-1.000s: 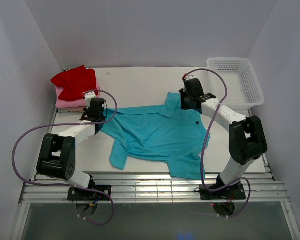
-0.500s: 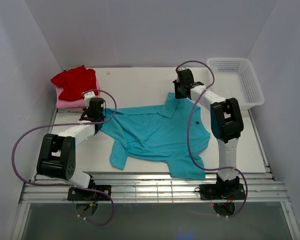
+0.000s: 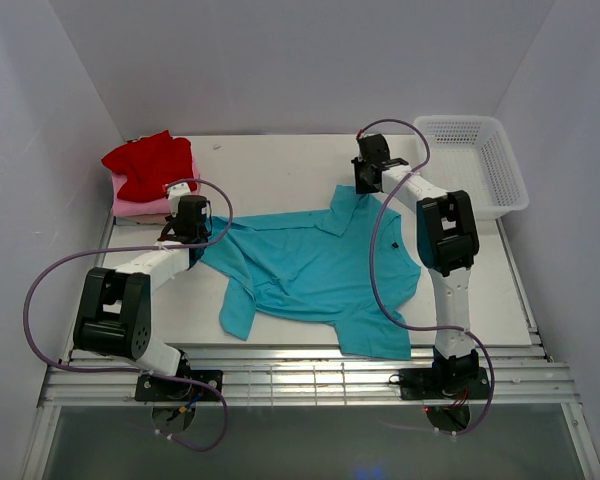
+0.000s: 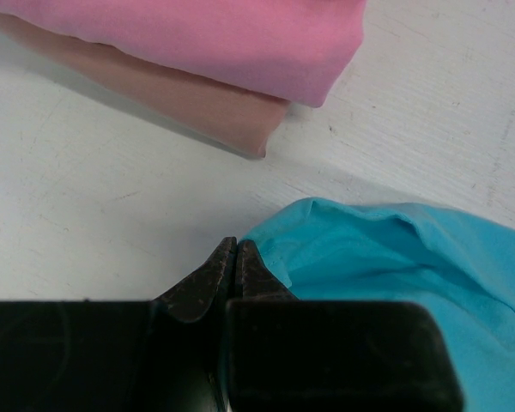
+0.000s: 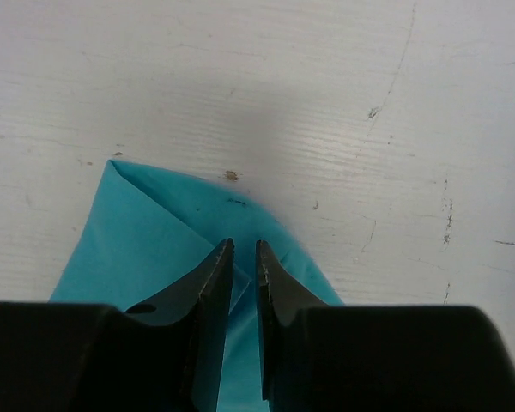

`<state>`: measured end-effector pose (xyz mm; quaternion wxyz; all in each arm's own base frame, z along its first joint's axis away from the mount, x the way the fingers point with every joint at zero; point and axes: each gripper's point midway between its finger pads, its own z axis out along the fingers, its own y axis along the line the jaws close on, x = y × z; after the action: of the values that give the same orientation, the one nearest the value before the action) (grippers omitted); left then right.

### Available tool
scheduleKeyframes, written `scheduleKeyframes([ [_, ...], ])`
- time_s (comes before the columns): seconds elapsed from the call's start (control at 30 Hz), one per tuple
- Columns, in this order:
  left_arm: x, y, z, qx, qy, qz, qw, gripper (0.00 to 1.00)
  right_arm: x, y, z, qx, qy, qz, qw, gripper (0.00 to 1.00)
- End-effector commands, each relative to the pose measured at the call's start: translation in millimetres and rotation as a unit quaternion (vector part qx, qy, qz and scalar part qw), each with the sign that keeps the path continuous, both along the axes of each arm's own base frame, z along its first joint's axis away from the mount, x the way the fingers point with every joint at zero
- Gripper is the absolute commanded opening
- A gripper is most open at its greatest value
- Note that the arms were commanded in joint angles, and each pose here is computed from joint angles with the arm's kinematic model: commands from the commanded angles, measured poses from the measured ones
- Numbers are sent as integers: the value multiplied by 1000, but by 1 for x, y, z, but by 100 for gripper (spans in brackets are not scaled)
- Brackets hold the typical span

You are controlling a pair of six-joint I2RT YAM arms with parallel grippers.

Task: Fold and stack the t-shirts
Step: Flatten the tshirt out

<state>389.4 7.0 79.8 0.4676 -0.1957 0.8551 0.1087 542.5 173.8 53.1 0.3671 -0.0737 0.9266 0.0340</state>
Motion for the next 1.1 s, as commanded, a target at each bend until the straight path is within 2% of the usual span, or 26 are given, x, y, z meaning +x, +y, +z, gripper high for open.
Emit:
scheduleKeyframes([
  [0.0,-1,3,12,-4,-20,3,1000,11,3,-4,-5,-11,9,3,1000,23],
  [0.33,0,5,17,-7,-28,5,1000,11,-7,-12,-24,-23,32,1,999,24],
  [0.77,-1,5,14,-8,-25,6,1000,11,-7,-4,13,2,4,16,1000,26],
  [1.07,-3,6,13,-7,-23,7,1000,11,-13,1,9,14,13,22,1000,26],
])
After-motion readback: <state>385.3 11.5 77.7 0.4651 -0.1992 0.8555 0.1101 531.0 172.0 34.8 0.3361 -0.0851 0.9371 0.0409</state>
